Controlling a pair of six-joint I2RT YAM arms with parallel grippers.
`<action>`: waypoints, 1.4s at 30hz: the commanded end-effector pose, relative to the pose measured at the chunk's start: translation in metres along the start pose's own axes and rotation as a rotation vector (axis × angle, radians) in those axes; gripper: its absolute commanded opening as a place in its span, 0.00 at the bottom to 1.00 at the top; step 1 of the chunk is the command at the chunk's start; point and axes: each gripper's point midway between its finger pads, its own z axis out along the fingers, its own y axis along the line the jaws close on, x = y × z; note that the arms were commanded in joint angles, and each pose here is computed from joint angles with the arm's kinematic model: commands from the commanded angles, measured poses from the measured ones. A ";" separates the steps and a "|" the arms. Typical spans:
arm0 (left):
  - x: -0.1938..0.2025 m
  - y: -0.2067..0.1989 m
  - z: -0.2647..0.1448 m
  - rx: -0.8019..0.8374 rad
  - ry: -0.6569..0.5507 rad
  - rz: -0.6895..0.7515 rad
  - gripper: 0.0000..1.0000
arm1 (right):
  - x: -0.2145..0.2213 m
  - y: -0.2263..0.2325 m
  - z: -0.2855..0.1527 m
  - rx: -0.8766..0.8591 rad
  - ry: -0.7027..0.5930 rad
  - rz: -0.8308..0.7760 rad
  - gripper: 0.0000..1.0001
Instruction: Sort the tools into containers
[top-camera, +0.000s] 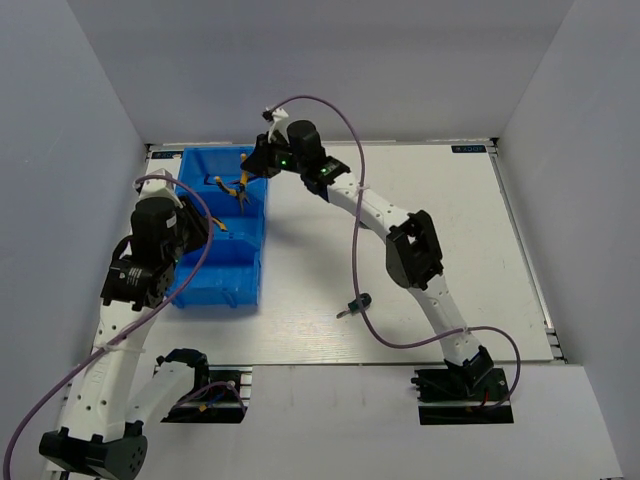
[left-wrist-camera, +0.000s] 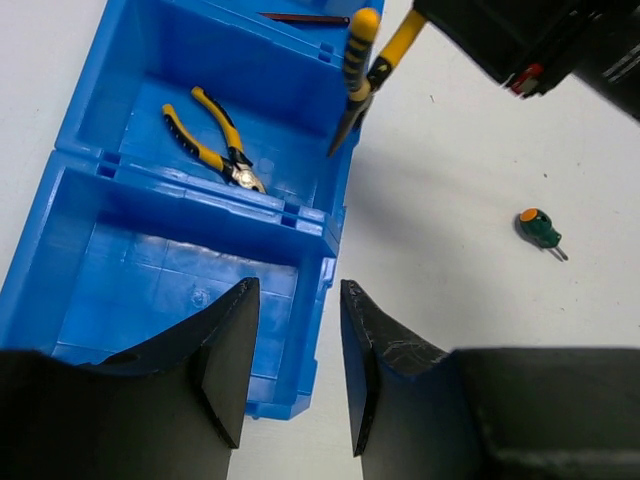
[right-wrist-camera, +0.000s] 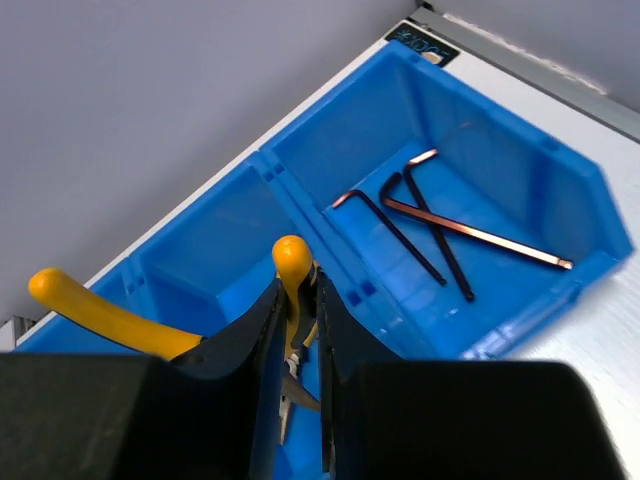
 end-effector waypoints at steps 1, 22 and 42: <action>-0.012 -0.001 -0.013 0.000 -0.031 -0.026 0.48 | -0.051 0.032 0.002 -0.048 -0.190 -0.068 0.00; 0.058 -0.100 0.036 0.598 0.316 0.214 0.33 | -0.001 -0.003 -0.042 0.100 0.023 -0.142 0.38; 0.270 -0.253 0.042 0.916 0.726 0.719 0.58 | 0.170 -0.091 -0.417 0.475 0.645 0.051 0.81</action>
